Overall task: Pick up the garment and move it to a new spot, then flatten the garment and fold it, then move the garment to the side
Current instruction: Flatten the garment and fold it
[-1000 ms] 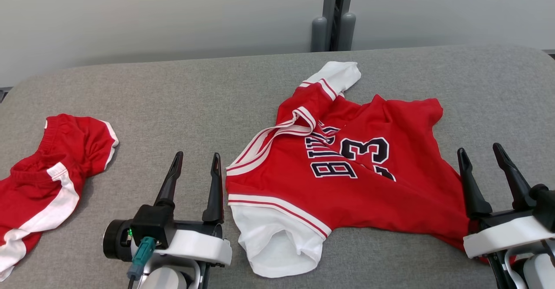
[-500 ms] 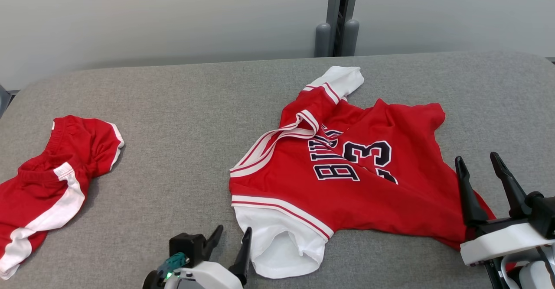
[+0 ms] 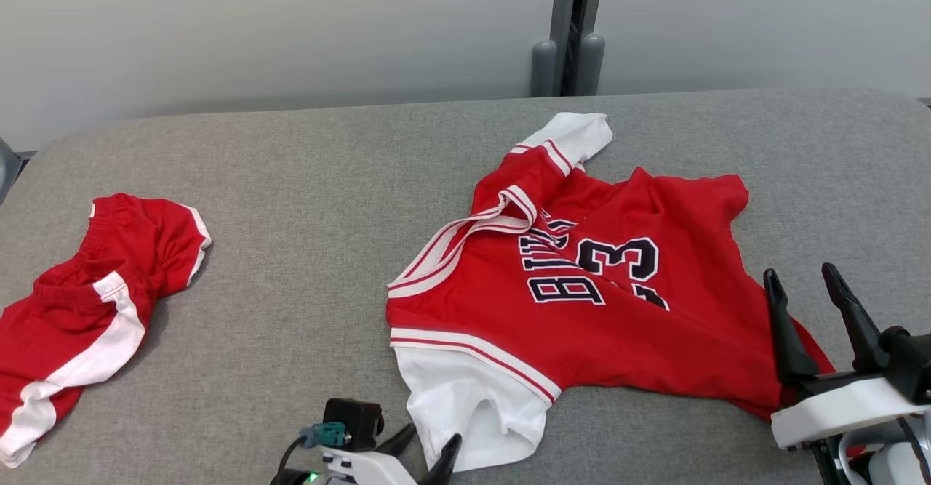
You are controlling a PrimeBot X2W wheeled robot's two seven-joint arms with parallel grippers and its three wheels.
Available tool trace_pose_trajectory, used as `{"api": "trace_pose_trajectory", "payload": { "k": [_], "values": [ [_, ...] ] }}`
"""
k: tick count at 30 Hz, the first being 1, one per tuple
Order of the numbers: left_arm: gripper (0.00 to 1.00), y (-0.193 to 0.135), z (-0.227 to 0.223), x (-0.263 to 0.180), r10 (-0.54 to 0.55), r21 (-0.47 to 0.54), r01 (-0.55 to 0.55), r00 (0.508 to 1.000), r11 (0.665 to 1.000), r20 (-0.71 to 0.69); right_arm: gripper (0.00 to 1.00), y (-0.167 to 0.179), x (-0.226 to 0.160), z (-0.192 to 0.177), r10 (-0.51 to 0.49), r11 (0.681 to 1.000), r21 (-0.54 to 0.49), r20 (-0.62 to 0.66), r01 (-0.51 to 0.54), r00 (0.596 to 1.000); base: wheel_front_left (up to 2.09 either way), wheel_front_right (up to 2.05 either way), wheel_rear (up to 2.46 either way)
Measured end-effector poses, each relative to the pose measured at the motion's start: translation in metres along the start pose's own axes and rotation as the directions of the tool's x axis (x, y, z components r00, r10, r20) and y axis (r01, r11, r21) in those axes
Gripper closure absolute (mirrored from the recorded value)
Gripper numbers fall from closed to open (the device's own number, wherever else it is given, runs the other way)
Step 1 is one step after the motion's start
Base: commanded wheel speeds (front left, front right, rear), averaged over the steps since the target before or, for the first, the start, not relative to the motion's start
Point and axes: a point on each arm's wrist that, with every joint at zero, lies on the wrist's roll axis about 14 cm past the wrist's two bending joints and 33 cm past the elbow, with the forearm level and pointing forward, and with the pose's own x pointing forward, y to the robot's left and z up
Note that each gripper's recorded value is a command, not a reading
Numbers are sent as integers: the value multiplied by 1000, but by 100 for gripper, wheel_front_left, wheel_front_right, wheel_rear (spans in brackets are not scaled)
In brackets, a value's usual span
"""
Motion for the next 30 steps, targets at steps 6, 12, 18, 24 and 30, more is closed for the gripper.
{"api": "trace_pose_trajectory", "payload": {
  "k": [6, 12, 18, 24, 30],
  "values": [
    [10, 2, -6, -8, 9, 14, -8, 999, 1000, -43, 0, 0, -1, 0, -3, 1000, 1, 0, 3, 1000, 0, 0, 0],
    [90, -1, -8, -11, 1, -8, -2, 998, 1000, -59, 0, 1, 0, 0, 1, 1000, 3, -1, -1, 1000, 0, 0, 0],
    [100, -5, -11, -11, -14, -28, 11, 997, 1000, -80, 0, 2, 0, -3, 0, 1000, 5, -7, 0, 1000, 0, 0, 0],
    [100, 10, 9, -11, 49, -24, -48, 999, 999, 14, 0, 0, 0, -4, -4, 1000, 6, -9, 4, 1000, 0, 0, 0],
    [100, 18, 58, -11, 82, -16, -80, 971, 997, 226, 0, 4, 2, -1, 7, 1000, 0, 0, -7, 1000, 0, 0, 0]
  ]
}}
